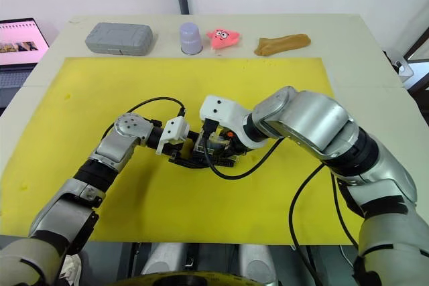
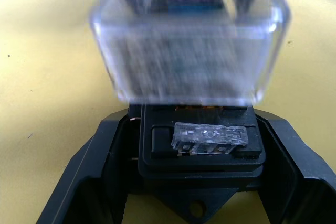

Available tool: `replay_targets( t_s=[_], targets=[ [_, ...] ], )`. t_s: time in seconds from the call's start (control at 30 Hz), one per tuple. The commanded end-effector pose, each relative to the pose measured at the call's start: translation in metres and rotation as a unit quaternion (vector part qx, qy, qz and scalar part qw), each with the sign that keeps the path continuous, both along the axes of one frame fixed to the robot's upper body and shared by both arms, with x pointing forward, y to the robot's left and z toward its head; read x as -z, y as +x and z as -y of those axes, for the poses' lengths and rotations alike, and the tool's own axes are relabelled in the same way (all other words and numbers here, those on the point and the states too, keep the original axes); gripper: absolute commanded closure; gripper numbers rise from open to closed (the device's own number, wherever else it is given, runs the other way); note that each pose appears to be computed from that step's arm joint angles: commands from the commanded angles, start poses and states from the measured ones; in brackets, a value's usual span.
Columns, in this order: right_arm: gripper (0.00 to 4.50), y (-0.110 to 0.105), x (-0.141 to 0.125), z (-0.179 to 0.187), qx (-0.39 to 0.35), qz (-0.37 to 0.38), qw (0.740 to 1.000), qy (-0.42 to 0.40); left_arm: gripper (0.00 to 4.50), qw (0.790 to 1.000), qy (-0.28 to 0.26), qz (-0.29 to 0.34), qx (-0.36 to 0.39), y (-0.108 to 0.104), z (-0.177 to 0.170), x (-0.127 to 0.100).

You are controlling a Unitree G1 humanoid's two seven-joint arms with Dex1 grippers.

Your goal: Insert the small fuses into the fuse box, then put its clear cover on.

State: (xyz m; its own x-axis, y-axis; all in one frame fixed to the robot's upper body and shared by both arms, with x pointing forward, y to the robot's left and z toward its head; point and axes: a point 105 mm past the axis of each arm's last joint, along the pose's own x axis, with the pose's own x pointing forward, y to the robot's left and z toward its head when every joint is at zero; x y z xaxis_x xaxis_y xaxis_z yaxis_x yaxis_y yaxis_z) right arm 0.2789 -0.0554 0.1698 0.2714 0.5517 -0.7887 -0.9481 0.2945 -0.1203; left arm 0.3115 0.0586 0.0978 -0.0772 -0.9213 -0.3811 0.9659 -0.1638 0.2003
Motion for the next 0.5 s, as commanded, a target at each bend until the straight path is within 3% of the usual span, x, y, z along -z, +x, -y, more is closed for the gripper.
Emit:
replay_targets(
  t_s=[0.03,0.5],
  targets=[
    [2.83,0.001,-0.004,-0.006,-0.007,0.024,1.000,-0.007,1.92,1.000,-0.003,0.000,-0.012,0.002,0.001,0.000],
    [2.83,-0.010,-0.002,-0.015,-0.039,0.009,0.999,-0.007,1.92,1.000,-0.001,-0.003,-0.023,0.003,-0.001,0.000]
  ],
)
